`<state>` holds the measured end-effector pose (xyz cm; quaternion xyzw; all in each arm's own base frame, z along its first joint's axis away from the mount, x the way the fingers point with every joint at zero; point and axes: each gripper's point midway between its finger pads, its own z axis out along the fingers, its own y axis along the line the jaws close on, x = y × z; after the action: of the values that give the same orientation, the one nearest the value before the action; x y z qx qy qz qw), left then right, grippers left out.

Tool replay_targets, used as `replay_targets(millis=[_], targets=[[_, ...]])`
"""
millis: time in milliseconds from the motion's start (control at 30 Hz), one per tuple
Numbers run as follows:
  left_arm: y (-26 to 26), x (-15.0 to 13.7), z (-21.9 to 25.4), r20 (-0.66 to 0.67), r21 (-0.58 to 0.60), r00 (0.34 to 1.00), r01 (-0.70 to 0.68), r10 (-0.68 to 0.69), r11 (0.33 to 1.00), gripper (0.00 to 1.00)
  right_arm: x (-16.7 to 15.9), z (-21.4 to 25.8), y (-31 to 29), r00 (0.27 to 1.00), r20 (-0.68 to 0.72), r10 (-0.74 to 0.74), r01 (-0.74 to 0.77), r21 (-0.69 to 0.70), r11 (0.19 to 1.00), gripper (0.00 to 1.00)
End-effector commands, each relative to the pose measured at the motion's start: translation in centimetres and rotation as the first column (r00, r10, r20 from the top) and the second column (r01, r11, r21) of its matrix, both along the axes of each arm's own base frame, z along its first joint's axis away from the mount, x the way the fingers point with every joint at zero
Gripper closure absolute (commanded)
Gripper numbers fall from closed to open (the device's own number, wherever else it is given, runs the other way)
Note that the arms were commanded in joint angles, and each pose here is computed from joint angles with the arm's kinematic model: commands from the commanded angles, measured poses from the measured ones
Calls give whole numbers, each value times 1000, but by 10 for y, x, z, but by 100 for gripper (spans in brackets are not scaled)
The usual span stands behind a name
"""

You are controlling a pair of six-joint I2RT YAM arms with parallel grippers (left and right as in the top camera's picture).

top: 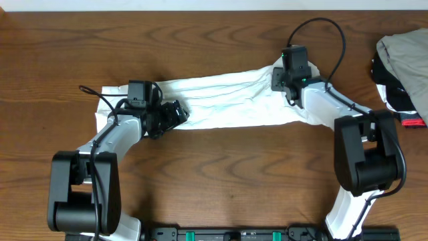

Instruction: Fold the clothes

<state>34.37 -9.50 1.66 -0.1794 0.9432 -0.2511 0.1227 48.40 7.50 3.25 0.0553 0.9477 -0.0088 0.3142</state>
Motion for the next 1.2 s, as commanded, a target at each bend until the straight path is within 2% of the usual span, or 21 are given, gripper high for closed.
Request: replay_targets(millis=[0, 167, 300, 367, 467, 500, 633, 667, 733, 767, 800, 1067, 1167], targets=[[7, -20, -31, -99, 48, 995, 5, 0, 999, 14, 11, 21, -27, 997, 20, -79, 80, -84, 993, 30], [7, -21, -31, -102, 49, 995, 5, 0, 999, 14, 14, 57, -33, 995, -39, -91, 86, -108, 990, 13], [7, -21, -31, -103, 49, 995, 5, 0, 999, 14, 15, 96, -29, 995, -57, -79, 73, -98, 993, 8], [7, -21, -31, -100, 50, 995, 12, -6, 999, 14, 14, 115, -20, 996, -68, -54, 50, -71, 996, 2], [7, -21, -32, -103, 51, 995, 11, -6, 999, 14, 1, 126, 8, 991, -129, 42, -36, 52, 998, 1], [7, -22, -32, -104, 51, 995, 11, -6, 999, 14, -4, 125, 21, 984, -152, 92, -75, 113, 991, 7], [7, -21, -32, -104, 50, 995, 11, -6, 999, 14, -37, 115, 81, 889, -190, 416, -334, 350, 875, 51], [7, -22, -32, -104, 50, 995, 11, -6, 999, 14, -43, 110, 88, 872, -197, 448, -356, 372, 857, 66], [7, -22, -32, -104, 50, 995, 11, -6, 999, 14, -53, 98, 96, 853, -220, 474, -363, 403, 840, 89], [7, -22, -32, -105, 50, 994, 11, -5, 999, 14, -57, 92, 98, 846, -227, 482, -364, 415, 834, 95], [7, -22, -32, -106, 49, 994, 9, -4, 999, 14, -61, 86, 101, 839, -236, 490, -364, 427, 828, 99], [6, -22, -31, -115, 40, 993, -12, 16, 999, 14, -79, 40, 82, 852, -333, 403, -226, 461, 858, 99], [6, -22, -31, -123, 36, 992, -28, 32, 999, 14, -83, 32, 79, 847, -316, 428, -221, 524, 823, 99]])
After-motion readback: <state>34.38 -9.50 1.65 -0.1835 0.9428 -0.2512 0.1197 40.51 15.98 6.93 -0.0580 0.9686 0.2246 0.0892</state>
